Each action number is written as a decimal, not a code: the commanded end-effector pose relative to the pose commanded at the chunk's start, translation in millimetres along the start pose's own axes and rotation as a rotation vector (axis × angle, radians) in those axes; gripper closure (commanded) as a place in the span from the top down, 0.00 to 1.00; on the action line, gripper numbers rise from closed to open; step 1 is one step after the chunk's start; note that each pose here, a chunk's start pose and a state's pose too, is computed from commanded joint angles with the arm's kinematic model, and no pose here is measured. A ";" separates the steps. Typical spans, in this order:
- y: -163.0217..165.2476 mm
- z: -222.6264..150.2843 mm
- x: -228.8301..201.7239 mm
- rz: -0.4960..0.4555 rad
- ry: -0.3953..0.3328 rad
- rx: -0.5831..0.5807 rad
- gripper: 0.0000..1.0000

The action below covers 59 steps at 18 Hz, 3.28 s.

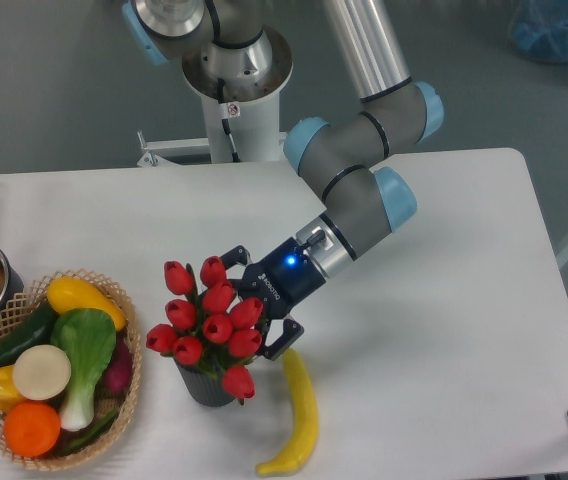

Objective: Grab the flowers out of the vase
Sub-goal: 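Close the gripper on the tulip stems and adjust the grip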

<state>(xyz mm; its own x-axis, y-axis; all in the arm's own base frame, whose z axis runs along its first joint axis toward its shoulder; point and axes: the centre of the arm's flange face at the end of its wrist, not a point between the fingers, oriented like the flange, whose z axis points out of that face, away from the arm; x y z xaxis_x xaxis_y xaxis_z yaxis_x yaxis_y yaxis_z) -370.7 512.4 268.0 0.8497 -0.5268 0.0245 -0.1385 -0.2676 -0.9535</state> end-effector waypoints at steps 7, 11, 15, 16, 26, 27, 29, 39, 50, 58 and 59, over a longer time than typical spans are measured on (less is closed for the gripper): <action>7.2 1.8 -10.4 0.000 -0.001 -0.020 1.00; 3.3 2.8 -9.1 -0.002 0.001 -0.012 1.00; 2.7 8.3 -7.6 0.011 0.009 -0.012 1.00; 2.5 8.3 -7.6 0.010 0.010 -0.011 1.00; -6.5 0.7 -14.2 0.001 -0.003 0.016 1.00; -5.8 1.8 -12.5 0.000 -0.001 0.014 1.00; -3.2 7.2 -5.8 -0.005 0.010 0.014 1.00; -6.5 12.0 -2.0 -0.016 0.019 0.018 0.90; -10.2 8.2 -2.6 -0.019 0.017 0.064 0.56; -11.1 7.6 -2.6 -0.024 0.019 0.088 0.48; -11.1 7.6 -2.6 -0.027 0.019 0.088 0.47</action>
<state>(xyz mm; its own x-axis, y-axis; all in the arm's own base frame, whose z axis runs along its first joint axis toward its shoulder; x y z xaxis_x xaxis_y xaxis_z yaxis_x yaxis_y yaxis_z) -367.5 522.9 276.3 0.8427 -0.5354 0.0557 -0.0692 -0.2104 -0.9752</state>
